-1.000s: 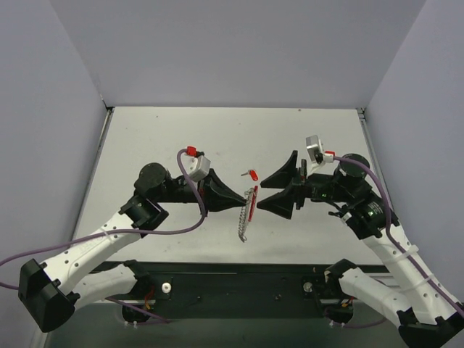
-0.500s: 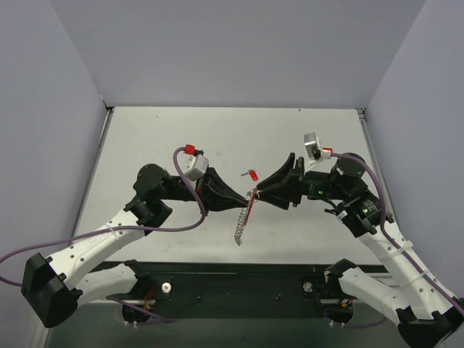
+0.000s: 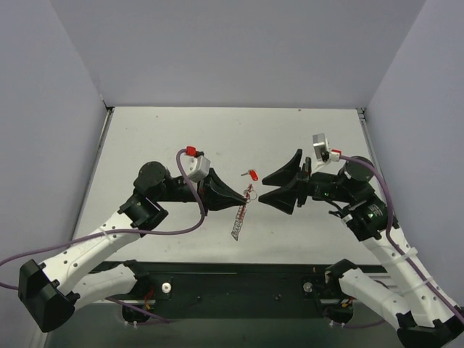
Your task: Put the keys on the keyring
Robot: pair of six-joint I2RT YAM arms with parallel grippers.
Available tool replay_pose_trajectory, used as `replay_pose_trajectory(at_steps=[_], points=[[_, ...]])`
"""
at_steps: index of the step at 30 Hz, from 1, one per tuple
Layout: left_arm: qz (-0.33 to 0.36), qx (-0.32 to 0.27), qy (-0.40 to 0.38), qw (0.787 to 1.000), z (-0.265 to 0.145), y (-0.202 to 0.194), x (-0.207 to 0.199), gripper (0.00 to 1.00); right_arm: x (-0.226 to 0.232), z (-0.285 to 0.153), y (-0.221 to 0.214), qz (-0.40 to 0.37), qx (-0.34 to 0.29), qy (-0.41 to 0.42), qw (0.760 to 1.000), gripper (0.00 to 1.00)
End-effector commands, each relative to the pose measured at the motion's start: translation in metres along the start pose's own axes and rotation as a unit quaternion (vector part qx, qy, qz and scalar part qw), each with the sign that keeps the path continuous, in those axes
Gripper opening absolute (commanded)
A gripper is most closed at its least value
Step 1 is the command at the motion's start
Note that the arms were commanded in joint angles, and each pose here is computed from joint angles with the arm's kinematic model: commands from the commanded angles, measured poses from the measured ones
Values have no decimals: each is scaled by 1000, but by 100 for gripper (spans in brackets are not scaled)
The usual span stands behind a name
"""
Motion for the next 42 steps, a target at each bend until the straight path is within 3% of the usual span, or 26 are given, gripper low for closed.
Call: replay_pose_trajectory(at_steps=[1,7,23,32,42], points=[[44,-21,7,999,-1,25,-3,0,1,3,10,-14,-16,16,1000,60],[40,-16,8,999,0,22,-2,0,-8,15,12,37,-7,11,999,56],[41,-6,43,998,0,21,5,0,1,14,18,39,-17,6,999,55],[40,-3,47,998,1,20,7,0,4,28,6,32,29,-28,999,51],[47,-7,24,999,-1,20,1,0,-5,29,4,46,16,-74,996,23]])
Point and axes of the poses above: each gripper's point midway between its finger pads, its own z axis out along the fingers, its own x axis along the line the jaws close on, y = z × x, the point moved 9 cm from there along -z, back along the fingers, and after that the axes turned 9 degrees about z, right-handed, at the moved point
